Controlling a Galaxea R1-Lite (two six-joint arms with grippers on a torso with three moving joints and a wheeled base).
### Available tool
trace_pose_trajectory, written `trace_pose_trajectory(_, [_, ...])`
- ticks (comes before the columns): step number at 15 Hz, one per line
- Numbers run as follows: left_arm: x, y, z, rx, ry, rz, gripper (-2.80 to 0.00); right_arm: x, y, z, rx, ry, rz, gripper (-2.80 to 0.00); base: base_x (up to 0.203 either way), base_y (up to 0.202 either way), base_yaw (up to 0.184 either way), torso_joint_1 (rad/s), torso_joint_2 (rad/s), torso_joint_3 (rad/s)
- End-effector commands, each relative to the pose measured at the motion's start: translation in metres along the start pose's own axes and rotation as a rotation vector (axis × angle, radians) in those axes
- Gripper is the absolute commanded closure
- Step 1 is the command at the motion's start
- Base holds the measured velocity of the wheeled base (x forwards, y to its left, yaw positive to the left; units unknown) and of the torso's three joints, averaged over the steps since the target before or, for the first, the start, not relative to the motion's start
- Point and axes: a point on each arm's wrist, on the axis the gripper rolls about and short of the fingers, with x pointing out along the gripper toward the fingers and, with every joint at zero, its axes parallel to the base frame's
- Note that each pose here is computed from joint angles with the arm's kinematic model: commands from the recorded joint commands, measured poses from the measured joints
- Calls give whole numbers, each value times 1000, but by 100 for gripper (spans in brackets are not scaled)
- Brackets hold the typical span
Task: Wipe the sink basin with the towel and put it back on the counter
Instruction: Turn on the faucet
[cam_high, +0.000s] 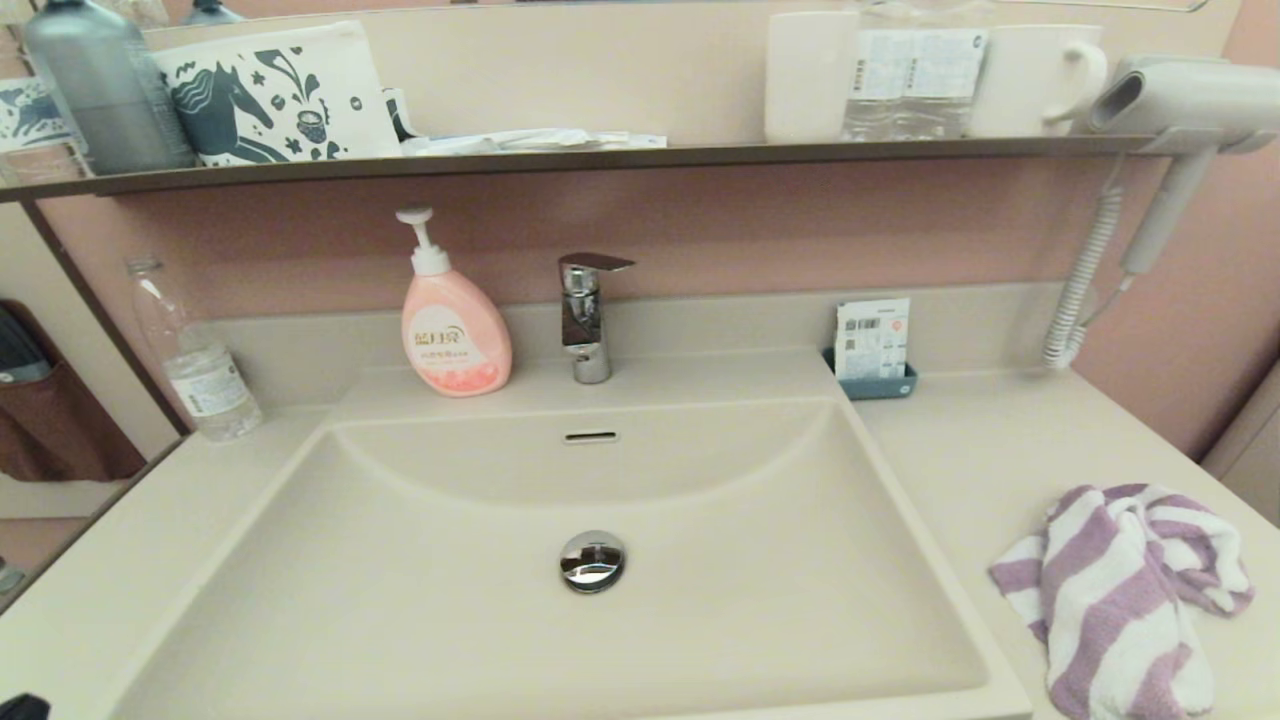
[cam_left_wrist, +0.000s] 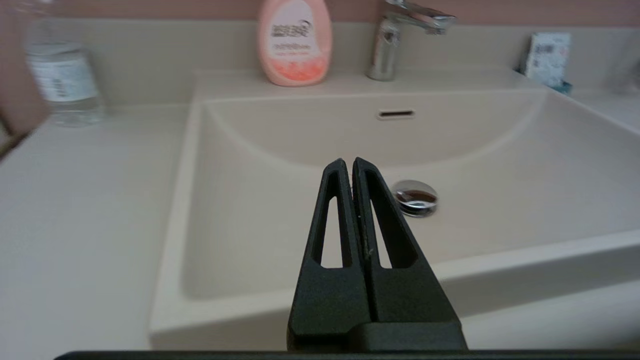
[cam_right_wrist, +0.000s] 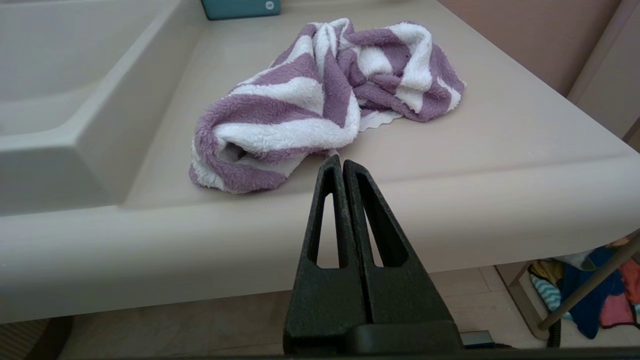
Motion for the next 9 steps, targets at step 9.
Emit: trace_pose_trajectory(9, [191, 7, 70, -35, 201, -148, 0, 0, 0, 0, 0, -1, 0, 0, 0, 0, 0, 0, 0, 0])
